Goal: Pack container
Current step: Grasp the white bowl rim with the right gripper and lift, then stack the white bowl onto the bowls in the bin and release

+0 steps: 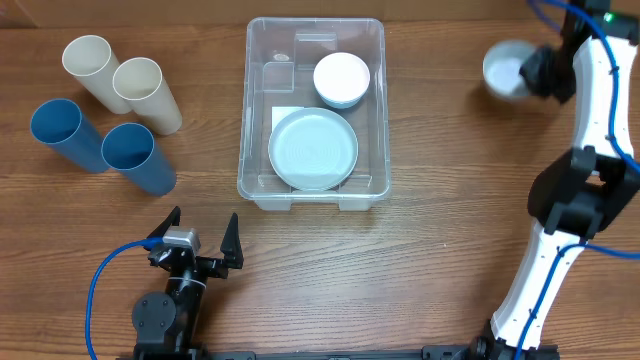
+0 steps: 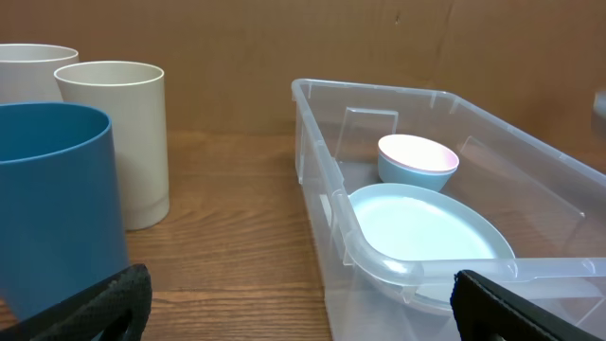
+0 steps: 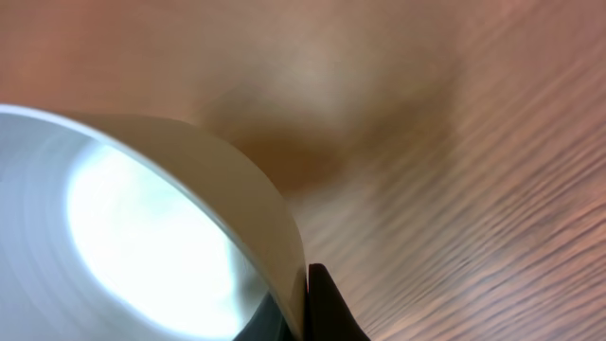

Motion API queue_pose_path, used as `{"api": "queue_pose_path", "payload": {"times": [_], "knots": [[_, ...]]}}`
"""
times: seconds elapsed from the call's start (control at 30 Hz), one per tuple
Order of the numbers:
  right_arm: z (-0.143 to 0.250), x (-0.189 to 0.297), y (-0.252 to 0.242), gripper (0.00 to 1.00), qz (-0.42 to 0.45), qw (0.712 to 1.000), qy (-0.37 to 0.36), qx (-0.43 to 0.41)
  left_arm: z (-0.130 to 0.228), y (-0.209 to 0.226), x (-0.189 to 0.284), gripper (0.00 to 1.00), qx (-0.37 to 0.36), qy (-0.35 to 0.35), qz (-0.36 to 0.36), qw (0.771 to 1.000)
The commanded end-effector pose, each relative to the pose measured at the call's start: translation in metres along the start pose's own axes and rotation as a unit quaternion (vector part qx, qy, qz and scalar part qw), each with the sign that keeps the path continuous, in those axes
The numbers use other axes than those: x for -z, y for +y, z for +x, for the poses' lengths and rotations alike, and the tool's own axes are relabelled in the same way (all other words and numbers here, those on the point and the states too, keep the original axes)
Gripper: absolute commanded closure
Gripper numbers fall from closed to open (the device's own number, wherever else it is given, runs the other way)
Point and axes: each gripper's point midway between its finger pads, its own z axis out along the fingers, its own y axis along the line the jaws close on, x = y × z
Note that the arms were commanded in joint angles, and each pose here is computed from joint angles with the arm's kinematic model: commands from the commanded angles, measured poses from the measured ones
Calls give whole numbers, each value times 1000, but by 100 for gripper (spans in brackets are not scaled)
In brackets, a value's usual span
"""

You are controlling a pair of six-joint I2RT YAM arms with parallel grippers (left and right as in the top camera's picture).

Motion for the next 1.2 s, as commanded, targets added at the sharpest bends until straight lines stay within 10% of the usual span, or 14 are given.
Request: {"api": "queue_pose_path", "payload": {"times": [0.0,0.3,0.57,0.63,0.67,0.73,1.07,1.17], "knots": [[18,134,90,96,-113,982,-122,86,0,1,0,0,-4,-2,0,1000],[144,108,231,96,-144,952,-127,238,0,1,0,0,-4,-2,0,1000],[169,25,254,96,-121,954,-93,259,0,1,0,0,-4,-2,0,1000],[170,18,254,76,-117,953,-91,263,0,1,0,0,-4,-2,0,1000],[170,16,254,28,-115,951,-91,273,0,1,0,0,-4,-2,0,1000],[171,16,254,10,-113,947,-92,288,0,1,0,0,-4,-2,0,1000],[159,87,248,11,-133,933,-120,313,0,1,0,0,-4,-2,0,1000],[166,81,244,54,-131,934,-99,318,0,1,0,0,-4,-2,0,1000]]}}
